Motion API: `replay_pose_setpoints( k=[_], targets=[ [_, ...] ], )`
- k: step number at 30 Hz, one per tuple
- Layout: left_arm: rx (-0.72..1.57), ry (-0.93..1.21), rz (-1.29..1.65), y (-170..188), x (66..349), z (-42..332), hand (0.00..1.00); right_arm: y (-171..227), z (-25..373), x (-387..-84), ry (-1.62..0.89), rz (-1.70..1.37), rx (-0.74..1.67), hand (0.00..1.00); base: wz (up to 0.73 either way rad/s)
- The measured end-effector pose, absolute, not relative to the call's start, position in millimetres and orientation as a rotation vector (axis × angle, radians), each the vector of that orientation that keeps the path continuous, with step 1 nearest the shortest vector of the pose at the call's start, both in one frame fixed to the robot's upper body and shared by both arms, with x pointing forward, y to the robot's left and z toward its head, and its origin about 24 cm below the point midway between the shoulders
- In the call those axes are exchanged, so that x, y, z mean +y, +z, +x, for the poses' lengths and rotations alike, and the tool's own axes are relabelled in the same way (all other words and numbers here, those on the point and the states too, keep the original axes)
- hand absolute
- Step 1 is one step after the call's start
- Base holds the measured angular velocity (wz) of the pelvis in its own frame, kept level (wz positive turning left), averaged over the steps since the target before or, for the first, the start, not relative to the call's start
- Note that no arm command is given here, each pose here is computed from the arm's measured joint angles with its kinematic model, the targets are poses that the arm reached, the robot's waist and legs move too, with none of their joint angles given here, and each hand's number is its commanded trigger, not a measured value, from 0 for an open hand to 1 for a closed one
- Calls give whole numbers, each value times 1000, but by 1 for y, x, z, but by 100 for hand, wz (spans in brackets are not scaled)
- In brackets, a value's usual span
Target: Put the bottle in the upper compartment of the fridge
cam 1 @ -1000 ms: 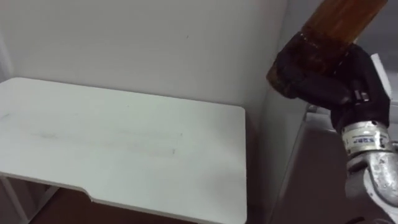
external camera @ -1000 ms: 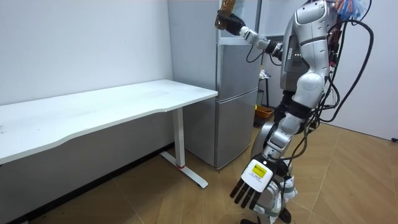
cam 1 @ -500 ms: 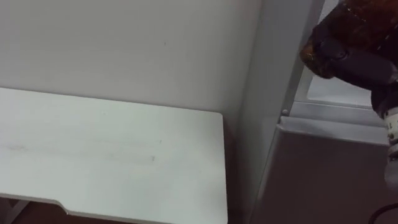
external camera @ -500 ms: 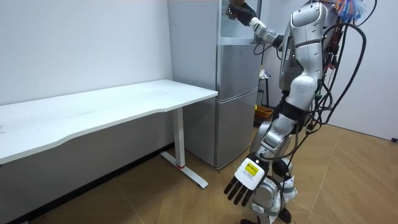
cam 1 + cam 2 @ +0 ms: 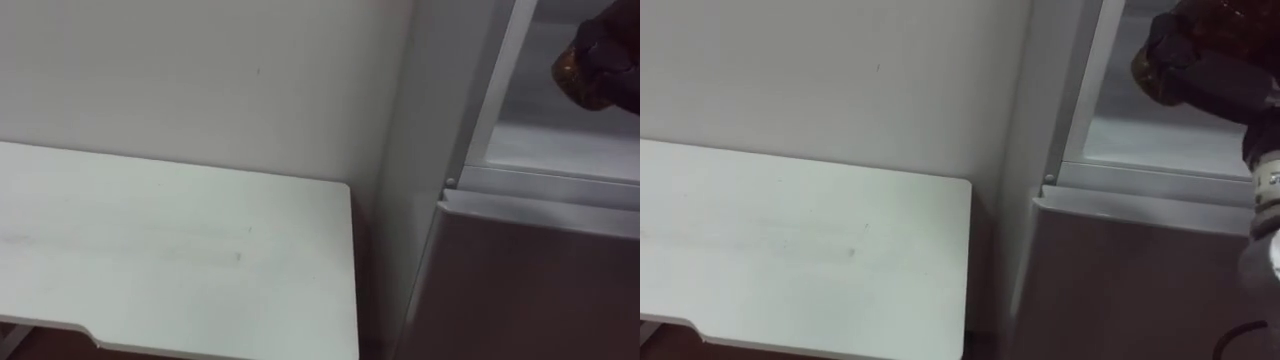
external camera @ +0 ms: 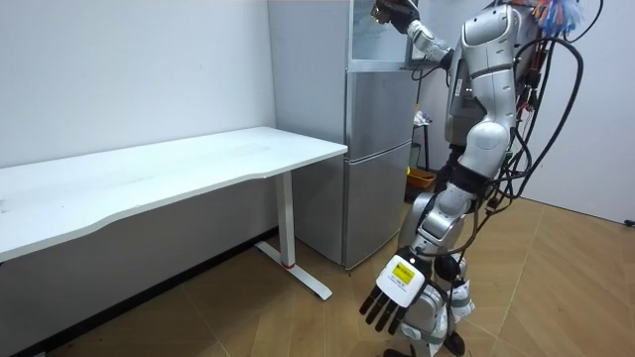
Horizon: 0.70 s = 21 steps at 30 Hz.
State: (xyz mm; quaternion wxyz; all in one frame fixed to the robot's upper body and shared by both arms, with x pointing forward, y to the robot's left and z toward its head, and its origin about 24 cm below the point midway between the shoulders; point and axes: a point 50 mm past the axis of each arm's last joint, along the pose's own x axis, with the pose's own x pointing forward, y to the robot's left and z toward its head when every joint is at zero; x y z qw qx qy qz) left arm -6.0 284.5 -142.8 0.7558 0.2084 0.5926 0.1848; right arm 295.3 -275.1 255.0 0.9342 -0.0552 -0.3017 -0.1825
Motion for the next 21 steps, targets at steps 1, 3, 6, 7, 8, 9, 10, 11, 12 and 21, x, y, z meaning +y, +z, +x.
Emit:
replay_pose_setpoints(
  k=[1,3,6,7,8,9,10,11,12,21],
  targets=[
    [1292,413,448,-142,286,-6,0,256,295,-278,-377,-118,-613,100,0],
    [1290,430,440,-141,289,-7,0,256,296,-284,-395,-130,-597,100,0],
    [1292,442,435,-139,292,-10,0,252,298,-294,-419,-126,-555,100,-3],
    [1297,443,434,-139,292,-12,0,249,299,-297,-429,-128,-536,100,-6],
    [1300,445,434,-139,292,-13,0,247,300,-298,-435,-128,-527,100,-5],
    [1304,452,431,-139,293,-16,0,244,301,-301,-445,-129,-509,100,0],
    [1310,456,431,-138,293,-18,0,242,302,-303,-453,-129,-492,100,0],
    [1312,456,432,-138,293,-19,0,240,303,-304,-457,-129,-484,100,0],
    [1316,456,432,-138,293,-20,0,238,304,-307,-468,-130,-468,100,0],
    [1332,436,445,-136,294,-23,0,220,309,-324,-534,-140,-354,100,0]
  ],
)
